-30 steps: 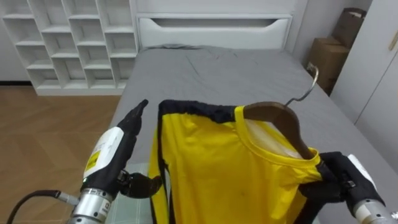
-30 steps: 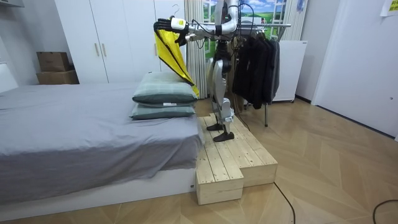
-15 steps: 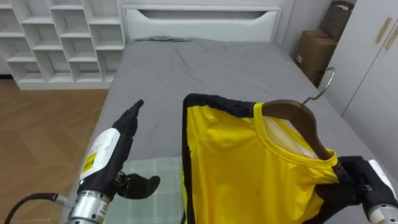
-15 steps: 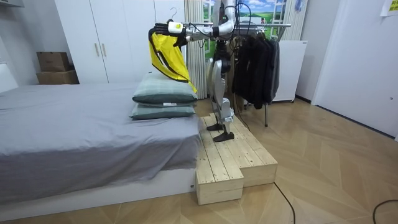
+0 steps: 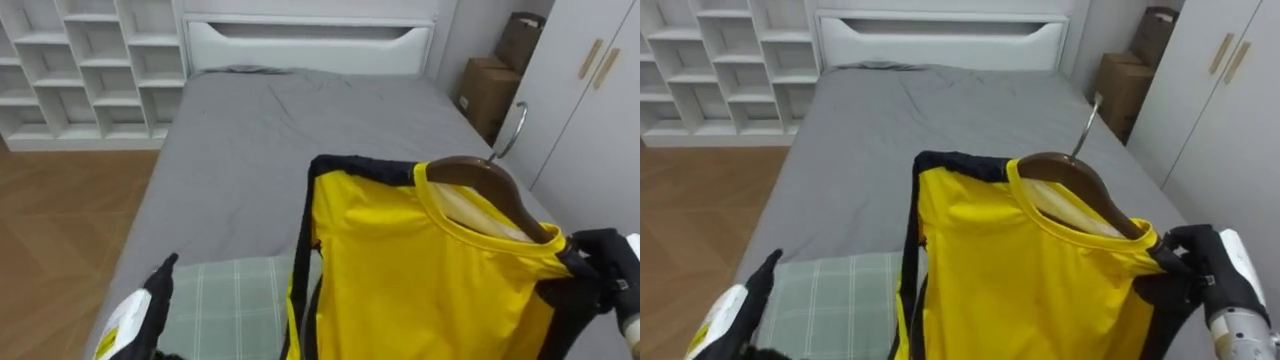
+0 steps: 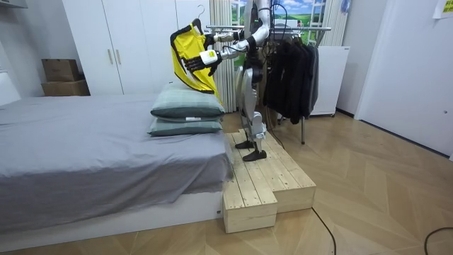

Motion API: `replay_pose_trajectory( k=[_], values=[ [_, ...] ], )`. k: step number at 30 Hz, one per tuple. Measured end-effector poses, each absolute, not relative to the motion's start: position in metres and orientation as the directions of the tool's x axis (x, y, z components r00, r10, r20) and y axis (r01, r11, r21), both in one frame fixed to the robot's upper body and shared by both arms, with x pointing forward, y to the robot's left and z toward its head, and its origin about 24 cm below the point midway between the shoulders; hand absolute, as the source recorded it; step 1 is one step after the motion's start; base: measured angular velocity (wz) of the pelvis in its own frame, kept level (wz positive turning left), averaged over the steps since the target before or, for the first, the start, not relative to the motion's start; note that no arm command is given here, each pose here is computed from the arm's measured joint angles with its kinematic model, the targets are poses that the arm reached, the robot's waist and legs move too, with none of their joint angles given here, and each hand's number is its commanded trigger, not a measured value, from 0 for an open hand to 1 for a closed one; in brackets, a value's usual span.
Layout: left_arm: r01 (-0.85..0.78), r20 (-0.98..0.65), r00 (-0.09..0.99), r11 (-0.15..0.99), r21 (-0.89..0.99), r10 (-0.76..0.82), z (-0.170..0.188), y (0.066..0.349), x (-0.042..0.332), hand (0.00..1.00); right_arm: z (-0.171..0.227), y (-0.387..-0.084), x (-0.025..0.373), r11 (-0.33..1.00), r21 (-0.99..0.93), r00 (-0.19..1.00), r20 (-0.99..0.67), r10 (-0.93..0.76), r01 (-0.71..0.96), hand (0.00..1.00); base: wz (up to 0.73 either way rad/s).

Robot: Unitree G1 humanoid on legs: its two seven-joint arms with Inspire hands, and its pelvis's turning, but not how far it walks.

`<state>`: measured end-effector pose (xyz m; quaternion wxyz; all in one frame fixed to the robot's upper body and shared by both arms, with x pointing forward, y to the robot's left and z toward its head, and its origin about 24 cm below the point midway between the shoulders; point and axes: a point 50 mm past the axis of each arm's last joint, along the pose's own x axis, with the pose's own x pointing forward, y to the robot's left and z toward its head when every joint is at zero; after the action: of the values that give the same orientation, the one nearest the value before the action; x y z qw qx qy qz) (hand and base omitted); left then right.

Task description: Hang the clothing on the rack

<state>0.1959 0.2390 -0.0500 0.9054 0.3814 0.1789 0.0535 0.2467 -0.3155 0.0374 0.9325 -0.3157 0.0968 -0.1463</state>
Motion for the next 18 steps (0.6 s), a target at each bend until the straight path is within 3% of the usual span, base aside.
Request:
replay_pose_trajectory(
  k=[6, 11, 18],
  values=[
    [-0.048, -0.286, 0.895, 0.71, 0.702, 0.343, -0.053, 0.26, 0.18, 0.0, 0.061, -0.317, 0.248, 0.716, -0.648, 0.943, 0.015, -0.332, 0.262, 1.0, -0.1],
    [-0.025, -0.336, 0.866, 0.704, 0.71, 0.37, -0.065, 0.264, 0.163, 0.0, 0.076, -0.326, 0.238, 0.675, -0.653, 0.921, 0.095, -0.378, 0.345, 1.0, -0.01],
    [0.024, -0.456, 0.78, 0.707, 0.706, 0.428, -0.093, 0.27, 0.136, 0.0, 0.074, -0.326, 0.233, 0.634, -0.699, 0.922, 0.095, -0.376, 0.331, 1.0, -0.09]
  ],
)
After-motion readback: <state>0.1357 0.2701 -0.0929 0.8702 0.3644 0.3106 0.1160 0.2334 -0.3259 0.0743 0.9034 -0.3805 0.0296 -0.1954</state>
